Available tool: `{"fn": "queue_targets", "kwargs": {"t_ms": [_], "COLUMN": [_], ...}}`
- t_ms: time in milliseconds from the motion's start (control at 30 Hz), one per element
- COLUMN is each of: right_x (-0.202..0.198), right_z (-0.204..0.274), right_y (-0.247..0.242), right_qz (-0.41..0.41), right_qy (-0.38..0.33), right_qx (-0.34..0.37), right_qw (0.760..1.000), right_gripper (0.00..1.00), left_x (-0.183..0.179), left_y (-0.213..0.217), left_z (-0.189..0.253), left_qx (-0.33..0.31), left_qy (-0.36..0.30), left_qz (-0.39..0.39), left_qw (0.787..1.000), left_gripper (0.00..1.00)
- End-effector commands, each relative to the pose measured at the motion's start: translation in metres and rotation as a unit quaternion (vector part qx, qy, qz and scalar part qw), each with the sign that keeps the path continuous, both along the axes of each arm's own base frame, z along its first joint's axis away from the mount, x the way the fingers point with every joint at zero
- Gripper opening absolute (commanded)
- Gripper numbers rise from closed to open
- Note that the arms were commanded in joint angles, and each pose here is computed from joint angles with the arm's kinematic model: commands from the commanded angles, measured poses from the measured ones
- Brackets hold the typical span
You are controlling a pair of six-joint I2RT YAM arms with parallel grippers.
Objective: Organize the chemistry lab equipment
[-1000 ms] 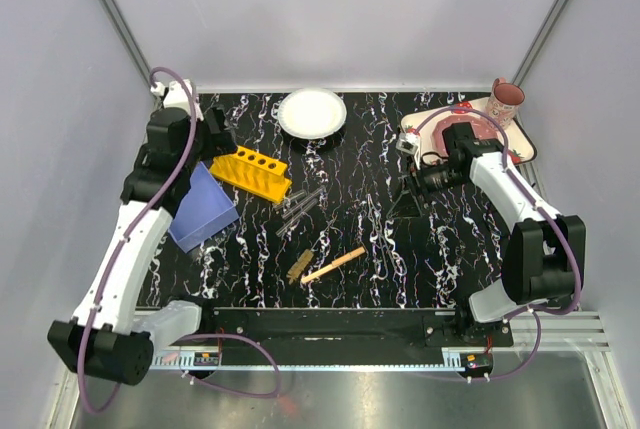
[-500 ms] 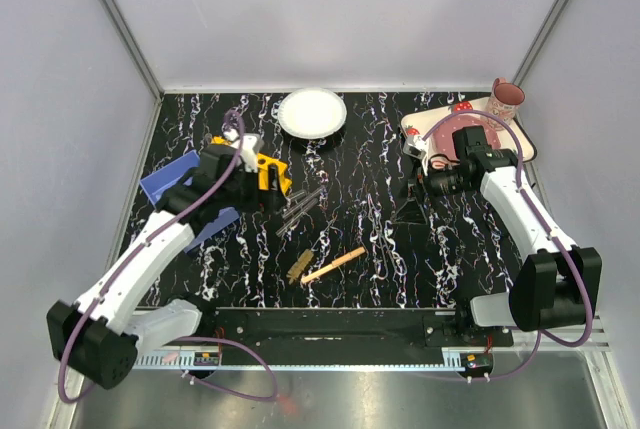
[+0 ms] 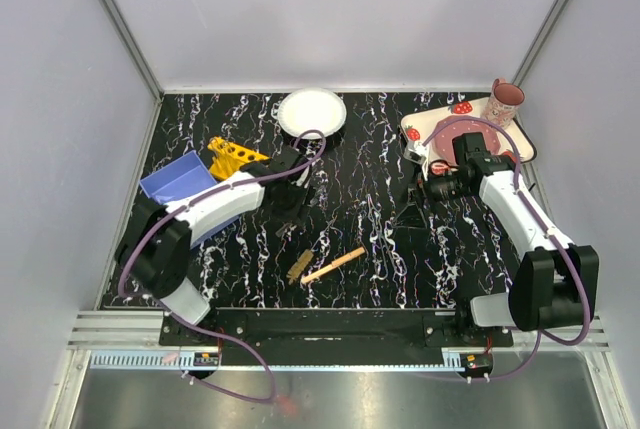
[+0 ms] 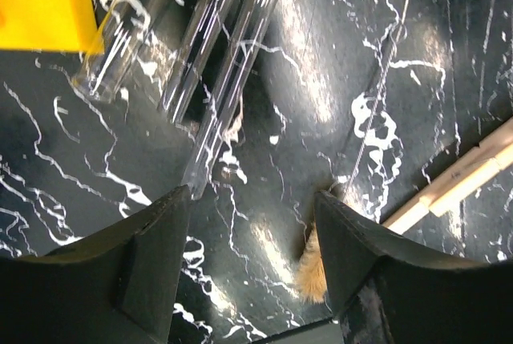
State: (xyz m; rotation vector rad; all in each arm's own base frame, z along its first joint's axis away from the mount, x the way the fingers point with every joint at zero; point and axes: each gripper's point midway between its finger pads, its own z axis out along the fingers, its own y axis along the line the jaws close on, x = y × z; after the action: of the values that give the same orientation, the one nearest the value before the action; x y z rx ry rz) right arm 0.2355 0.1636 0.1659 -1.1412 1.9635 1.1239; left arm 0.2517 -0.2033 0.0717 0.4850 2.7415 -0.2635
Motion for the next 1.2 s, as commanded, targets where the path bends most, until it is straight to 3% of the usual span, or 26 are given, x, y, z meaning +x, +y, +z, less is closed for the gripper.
{"fn": "queue_targets", "kwargs": {"t_ms": [0,800,1167], "right_x": [0.006,0.006,0.006], "right_z": [-0.002,-0.008,-0.008], "right_y": [-0.001,-0.002,-0.002], "right_qz": [-0.002,-0.003,-0.003], "right_qy": [-0.009,0.0,0.0], "right_qx": [0.002,-0.002,0.0], "right_qw": [1.0,1.0,1.0], "right_gripper": [0.93,0.93,0.93], "left_x": [0.023,0.015,0.013], "left_y": [-0.007,0.0,0.003], "left_z": [0.001,-0.041,-0.049], "left_qx": [0.029,0.09,0.103], "left_qy": [-0.025,0.017,0.026], "left_qz": [-0.01,-0.009,-0.005], "left_qw": [0.999,0.996,0.994], "left_gripper": [0.65,0.48,0.45]}}
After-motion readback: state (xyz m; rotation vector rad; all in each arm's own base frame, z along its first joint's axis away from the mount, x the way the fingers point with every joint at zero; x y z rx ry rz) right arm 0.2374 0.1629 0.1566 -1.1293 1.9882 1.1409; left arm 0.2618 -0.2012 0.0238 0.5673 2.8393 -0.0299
